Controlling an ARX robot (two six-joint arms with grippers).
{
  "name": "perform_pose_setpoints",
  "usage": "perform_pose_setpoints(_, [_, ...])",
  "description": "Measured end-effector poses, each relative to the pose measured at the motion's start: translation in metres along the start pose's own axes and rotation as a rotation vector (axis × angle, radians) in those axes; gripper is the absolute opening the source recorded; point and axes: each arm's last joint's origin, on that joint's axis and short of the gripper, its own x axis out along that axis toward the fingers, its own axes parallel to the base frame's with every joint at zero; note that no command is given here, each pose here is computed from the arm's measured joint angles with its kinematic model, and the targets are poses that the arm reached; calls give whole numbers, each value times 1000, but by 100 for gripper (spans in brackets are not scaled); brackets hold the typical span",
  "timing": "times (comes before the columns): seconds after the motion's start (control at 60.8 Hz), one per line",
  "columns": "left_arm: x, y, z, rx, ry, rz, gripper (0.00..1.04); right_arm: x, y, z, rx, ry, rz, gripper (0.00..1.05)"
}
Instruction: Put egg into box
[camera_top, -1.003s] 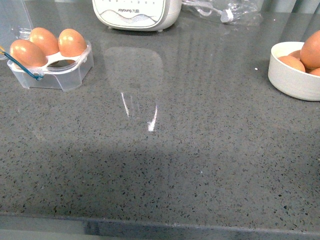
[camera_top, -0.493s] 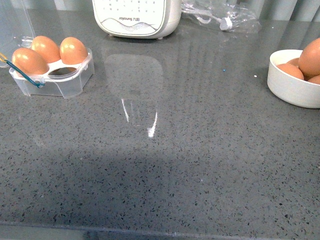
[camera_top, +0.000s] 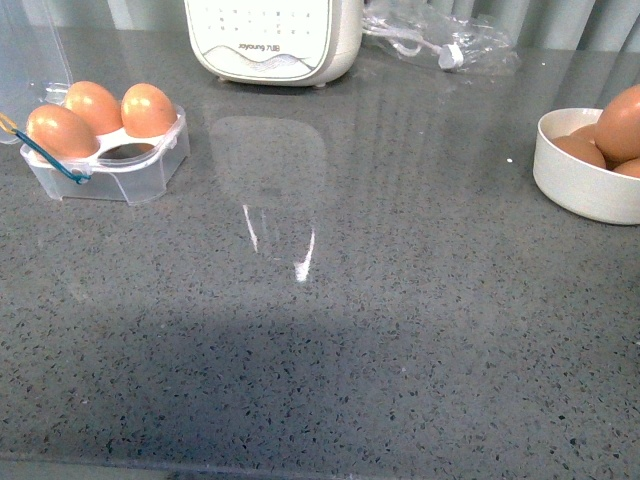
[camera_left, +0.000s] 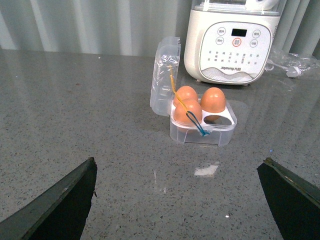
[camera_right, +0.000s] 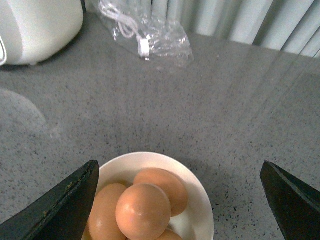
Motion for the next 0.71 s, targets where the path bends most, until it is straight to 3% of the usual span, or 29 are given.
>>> perform_pose_setpoints(0.181, [0,0,0,0,0,0,98,14,2,-15,9,74,30,97])
perform_pose_setpoints(0.707, [0,0,0,0,0,0,98,28,1,-35,83,105,97,97])
